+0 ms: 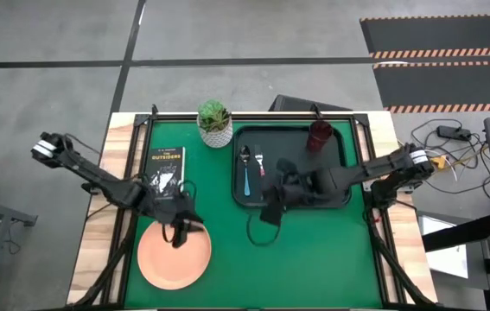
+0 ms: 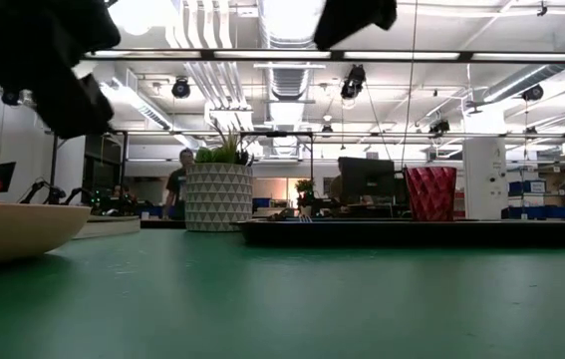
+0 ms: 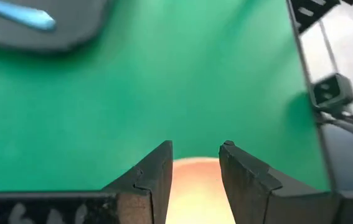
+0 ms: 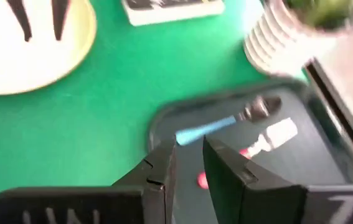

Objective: Pick and place plate/cup/fork/spoon on tray
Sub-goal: Put the orange plate on the black tray to the right of the pink fork

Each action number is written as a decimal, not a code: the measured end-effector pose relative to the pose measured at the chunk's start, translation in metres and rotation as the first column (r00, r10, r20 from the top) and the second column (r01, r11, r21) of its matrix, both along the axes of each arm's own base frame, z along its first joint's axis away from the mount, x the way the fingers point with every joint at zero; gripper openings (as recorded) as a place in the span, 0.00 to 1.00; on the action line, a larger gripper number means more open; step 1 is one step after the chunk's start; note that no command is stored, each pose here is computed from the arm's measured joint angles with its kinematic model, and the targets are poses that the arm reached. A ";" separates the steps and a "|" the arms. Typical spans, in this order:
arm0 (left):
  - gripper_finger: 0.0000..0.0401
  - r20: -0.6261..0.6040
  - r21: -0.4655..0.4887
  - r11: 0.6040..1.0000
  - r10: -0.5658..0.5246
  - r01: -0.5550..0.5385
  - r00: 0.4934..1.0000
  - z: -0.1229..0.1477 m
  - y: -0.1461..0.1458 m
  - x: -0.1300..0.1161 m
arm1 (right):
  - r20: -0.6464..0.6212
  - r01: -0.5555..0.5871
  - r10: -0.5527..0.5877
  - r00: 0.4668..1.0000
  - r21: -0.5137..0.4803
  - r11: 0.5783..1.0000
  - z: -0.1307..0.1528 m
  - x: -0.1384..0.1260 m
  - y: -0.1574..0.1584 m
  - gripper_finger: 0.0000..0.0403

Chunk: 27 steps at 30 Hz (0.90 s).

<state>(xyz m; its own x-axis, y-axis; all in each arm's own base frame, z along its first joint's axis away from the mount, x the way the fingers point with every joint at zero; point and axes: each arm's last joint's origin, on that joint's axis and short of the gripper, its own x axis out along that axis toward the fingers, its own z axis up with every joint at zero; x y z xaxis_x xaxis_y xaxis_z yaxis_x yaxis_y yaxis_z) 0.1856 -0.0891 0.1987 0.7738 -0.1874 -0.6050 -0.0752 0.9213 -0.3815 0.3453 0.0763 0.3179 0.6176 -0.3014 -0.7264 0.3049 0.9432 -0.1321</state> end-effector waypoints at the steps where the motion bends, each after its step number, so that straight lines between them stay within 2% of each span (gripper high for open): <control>1: 0.28 -0.017 -0.021 1.000 -0.005 0.005 1.000 -0.001 -0.006 0.000 | 0.018 -0.026 0.027 0.999 -0.028 0.999 -0.003 0.001 0.007 0.17; 6: 0.28 -0.117 -0.122 0.992 -0.054 0.039 0.992 -0.005 -0.038 0.001 | 0.116 -0.109 0.117 0.986 -0.072 0.991 -0.020 0.004 0.030 0.17; 9: 0.28 -0.260 -0.167 0.985 -0.076 0.032 0.963 -0.009 -0.054 -0.001 | 0.140 -0.129 0.137 0.981 -0.067 0.989 -0.032 0.003 0.037 0.16; 12: 0.28 -0.416 -0.134 0.991 -0.083 0.029 0.906 -0.017 -0.068 -0.005 | 0.157 -0.147 0.155 0.975 -0.063 0.987 -0.044 0.001 0.044 0.16; 16: 0.26 -0.536 -0.054 0.998 -0.059 0.035 0.842 -0.031 -0.078 -0.005 | 0.183 -0.148 0.152 0.971 -0.035 0.988 -0.061 -0.003 0.051 0.16; 20: 0.16 -0.543 -0.035 0.992 -0.118 0.118 0.831 -0.032 -0.090 0.006 | 0.216 -0.122 0.114 0.970 0.021 0.992 -0.074 -0.007 0.055 0.15; 24: 0.04 -0.524 -0.006 0.979 -0.178 0.205 0.833 -0.030 -0.097 0.016 | 0.300 -0.111 0.067 0.952 0.132 0.985 -0.085 -0.008 0.058 0.15; 27: 0.01 -0.519 0.004 0.974 -0.193 0.228 0.833 -0.030 -0.099 0.019 | 0.337 -0.148 0.071 0.939 0.209 0.967 -0.095 -0.010 0.059 0.16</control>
